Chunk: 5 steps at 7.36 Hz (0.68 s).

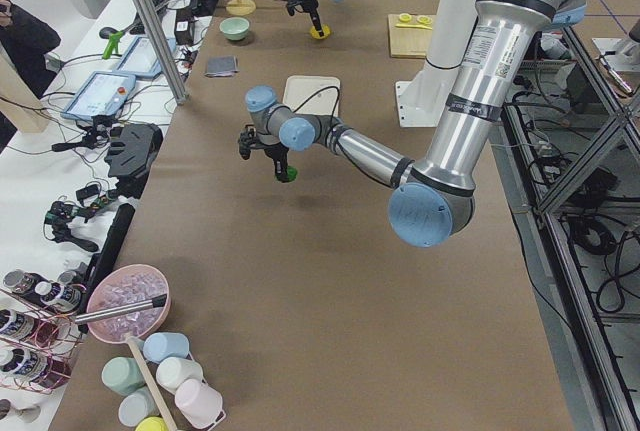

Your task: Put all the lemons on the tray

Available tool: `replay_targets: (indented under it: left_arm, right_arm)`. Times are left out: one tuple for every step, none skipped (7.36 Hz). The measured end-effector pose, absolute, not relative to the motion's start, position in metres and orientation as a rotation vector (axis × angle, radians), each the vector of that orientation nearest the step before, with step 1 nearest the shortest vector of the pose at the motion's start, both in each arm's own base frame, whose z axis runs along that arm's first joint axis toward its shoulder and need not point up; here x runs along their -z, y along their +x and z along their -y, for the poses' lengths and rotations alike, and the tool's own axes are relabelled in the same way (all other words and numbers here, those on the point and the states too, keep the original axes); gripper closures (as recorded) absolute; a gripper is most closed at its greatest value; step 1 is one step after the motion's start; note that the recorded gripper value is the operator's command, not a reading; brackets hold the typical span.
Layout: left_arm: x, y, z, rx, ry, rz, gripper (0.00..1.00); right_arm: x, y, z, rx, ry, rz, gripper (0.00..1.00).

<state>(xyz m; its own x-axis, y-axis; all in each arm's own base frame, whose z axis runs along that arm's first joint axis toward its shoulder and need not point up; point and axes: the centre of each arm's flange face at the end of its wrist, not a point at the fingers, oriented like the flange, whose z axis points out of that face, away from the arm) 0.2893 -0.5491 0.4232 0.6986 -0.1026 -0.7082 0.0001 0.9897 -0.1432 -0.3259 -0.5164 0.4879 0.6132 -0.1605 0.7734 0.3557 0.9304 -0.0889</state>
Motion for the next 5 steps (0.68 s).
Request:
replay_targets:
  left_arm:
    - [-0.409,0.264,0.551,0.047,-0.139,-0.776,1.0]
    - [-0.4,0.242,0.556,0.052,-0.142,-0.769,1.0]
    - [-0.394,0.219,0.562,0.076,-0.142,-0.777,1.0]
    - [-0.387,0.193,0.57,0.108,-0.141,-0.792,1.0]
    - [-0.378,0.173,0.576,0.121,-0.133,-0.807,1.0]
  right_arm:
    - [-0.453,-0.336,0.531,0.317,-0.197,0.892,0.89]
    - [-0.417,-0.349,0.548,0.321,-0.16,0.918,0.89]
    - [-0.385,-0.362,0.566,0.317,-0.137,0.936,0.89]
    - [-0.352,-0.38,0.586,0.321,-0.117,0.95,0.89]
    - [-0.319,-0.403,0.6,0.34,-0.102,0.961,0.89]
